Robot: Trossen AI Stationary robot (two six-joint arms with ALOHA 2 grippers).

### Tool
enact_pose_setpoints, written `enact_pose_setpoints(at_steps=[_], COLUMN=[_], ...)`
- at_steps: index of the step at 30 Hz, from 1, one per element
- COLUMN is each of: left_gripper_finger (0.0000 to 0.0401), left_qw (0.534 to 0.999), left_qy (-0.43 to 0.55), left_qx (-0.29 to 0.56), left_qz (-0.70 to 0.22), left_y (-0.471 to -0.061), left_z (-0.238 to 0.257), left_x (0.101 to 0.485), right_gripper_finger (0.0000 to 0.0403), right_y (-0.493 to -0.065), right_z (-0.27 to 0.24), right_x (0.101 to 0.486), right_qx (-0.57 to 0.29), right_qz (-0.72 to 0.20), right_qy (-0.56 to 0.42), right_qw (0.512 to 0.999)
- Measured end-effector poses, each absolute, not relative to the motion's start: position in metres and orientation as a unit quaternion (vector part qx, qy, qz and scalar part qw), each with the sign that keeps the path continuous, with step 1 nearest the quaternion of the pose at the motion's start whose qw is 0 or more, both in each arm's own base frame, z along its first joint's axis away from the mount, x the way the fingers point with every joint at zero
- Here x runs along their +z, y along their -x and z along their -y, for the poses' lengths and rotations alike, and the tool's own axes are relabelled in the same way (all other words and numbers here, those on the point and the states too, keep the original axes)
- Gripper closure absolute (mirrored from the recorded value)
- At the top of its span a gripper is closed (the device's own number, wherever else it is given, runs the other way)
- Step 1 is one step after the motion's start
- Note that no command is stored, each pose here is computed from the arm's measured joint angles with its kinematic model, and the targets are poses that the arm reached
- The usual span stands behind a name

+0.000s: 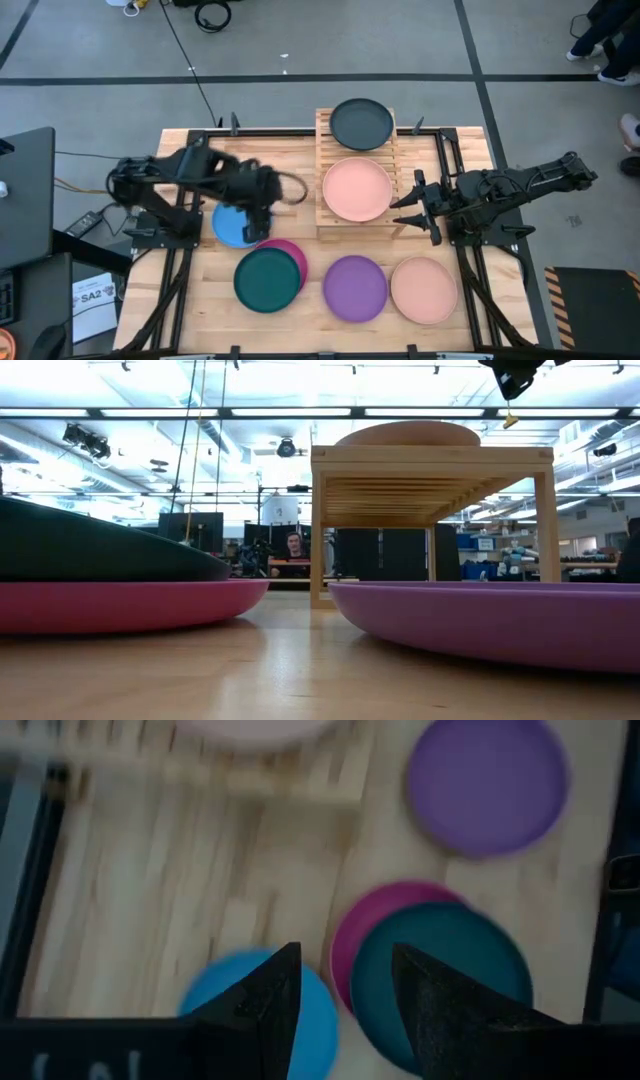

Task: Place and stack plates onto a shelf
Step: Stack the dark green plate on top of the black plate

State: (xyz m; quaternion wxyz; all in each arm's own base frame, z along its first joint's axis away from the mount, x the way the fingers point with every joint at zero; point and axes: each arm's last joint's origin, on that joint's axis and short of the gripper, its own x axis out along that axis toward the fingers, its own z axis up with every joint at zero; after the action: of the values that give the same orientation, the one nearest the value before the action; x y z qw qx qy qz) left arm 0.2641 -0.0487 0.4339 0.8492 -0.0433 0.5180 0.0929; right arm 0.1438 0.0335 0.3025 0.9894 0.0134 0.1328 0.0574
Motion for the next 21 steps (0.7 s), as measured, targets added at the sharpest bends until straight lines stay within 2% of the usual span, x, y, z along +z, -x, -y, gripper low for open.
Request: enact_pose_setpoints(at_steps=[7, 14, 21], left_gripper_finger=[0.0237, 0.0237, 0.0237], left_qw=[0.827, 0.738, 0.661], left_qy=[0.174, 0.327, 0.388], left_qx=[0.159, 0.260, 0.312], left_qz=[-0.511, -0.530, -0.562], left_y=[-0.223, -0.191, -0.181], left_z=[0.073, 0.094, 0.110], left_x=[0.385, 0.341, 0.305], right_gripper_finger=[0.0231, 0.0231, 0.0231], right_y=[-0.144, -0.144, -0.144], right_z=[-0.033, -0.033, -0.033], right_x=[0.302, 0.302, 0.302], right_qx=[0.057, 0.057, 0.057], right_qz=[-0.134, -0.134, -0.135], right_qy=[-0.012, -0.012, -0.012], right_qw=[0.989, 0.989, 0.989])
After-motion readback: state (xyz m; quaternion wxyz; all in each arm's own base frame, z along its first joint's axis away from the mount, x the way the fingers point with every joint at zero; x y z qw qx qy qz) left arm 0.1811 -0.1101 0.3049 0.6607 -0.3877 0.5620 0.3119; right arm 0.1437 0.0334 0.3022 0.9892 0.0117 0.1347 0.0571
